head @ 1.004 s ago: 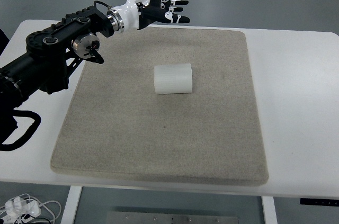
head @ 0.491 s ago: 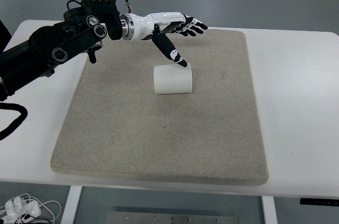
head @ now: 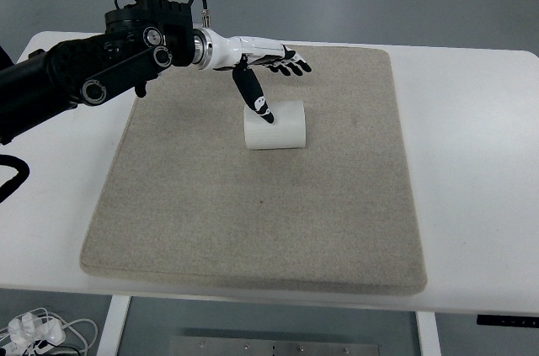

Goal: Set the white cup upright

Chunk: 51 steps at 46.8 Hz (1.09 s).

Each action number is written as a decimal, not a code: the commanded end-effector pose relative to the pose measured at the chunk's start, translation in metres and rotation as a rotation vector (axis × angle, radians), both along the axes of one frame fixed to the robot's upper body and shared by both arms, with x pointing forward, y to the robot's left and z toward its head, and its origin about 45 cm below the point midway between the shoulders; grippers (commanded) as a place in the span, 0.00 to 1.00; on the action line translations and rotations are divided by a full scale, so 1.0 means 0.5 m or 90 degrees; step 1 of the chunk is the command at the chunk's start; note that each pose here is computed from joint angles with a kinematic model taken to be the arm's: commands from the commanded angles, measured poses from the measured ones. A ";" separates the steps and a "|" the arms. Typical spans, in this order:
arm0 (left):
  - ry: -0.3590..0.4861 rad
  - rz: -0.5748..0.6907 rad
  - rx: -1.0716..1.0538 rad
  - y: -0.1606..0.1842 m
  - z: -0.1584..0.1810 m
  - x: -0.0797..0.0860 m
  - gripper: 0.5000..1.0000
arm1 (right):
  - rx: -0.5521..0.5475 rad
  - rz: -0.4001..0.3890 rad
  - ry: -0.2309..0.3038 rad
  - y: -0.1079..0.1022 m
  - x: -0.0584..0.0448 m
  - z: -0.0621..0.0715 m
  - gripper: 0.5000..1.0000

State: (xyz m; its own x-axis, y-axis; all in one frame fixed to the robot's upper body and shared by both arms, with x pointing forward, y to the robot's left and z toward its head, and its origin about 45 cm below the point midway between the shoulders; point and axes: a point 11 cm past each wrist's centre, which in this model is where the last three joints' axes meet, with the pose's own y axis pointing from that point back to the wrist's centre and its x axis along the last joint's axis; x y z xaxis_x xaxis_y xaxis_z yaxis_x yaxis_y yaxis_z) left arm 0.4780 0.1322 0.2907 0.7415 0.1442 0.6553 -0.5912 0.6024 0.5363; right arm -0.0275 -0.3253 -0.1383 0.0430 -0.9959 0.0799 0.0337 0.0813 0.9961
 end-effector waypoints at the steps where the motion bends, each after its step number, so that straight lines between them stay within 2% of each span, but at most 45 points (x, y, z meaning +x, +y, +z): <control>1: 0.001 -0.006 0.008 -0.009 -0.005 -0.002 1.00 | 0.000 0.000 0.000 0.000 0.000 0.000 0.90; 11: 0.010 -0.021 0.018 -0.038 -0.023 -0.010 1.00 | 0.000 0.000 0.000 0.000 0.000 0.000 0.90; 33: 0.021 -0.032 0.065 -0.046 -0.052 -0.021 1.00 | 0.000 0.000 -0.001 0.000 0.000 0.000 0.90; 41: 0.024 -0.030 0.078 -0.046 -0.065 -0.020 0.97 | 0.000 0.000 0.000 0.000 0.000 0.000 0.90; 46: 0.024 -0.032 0.078 -0.048 -0.067 -0.021 0.90 | 0.000 0.000 -0.001 0.000 0.000 0.000 0.90; 49: 0.024 -0.032 0.081 -0.047 -0.069 -0.022 0.76 | 0.000 0.000 -0.001 0.000 0.000 0.000 0.90; 51: 0.022 -0.033 0.084 -0.047 -0.068 -0.021 0.71 | 0.000 0.000 0.000 0.000 0.000 0.000 0.90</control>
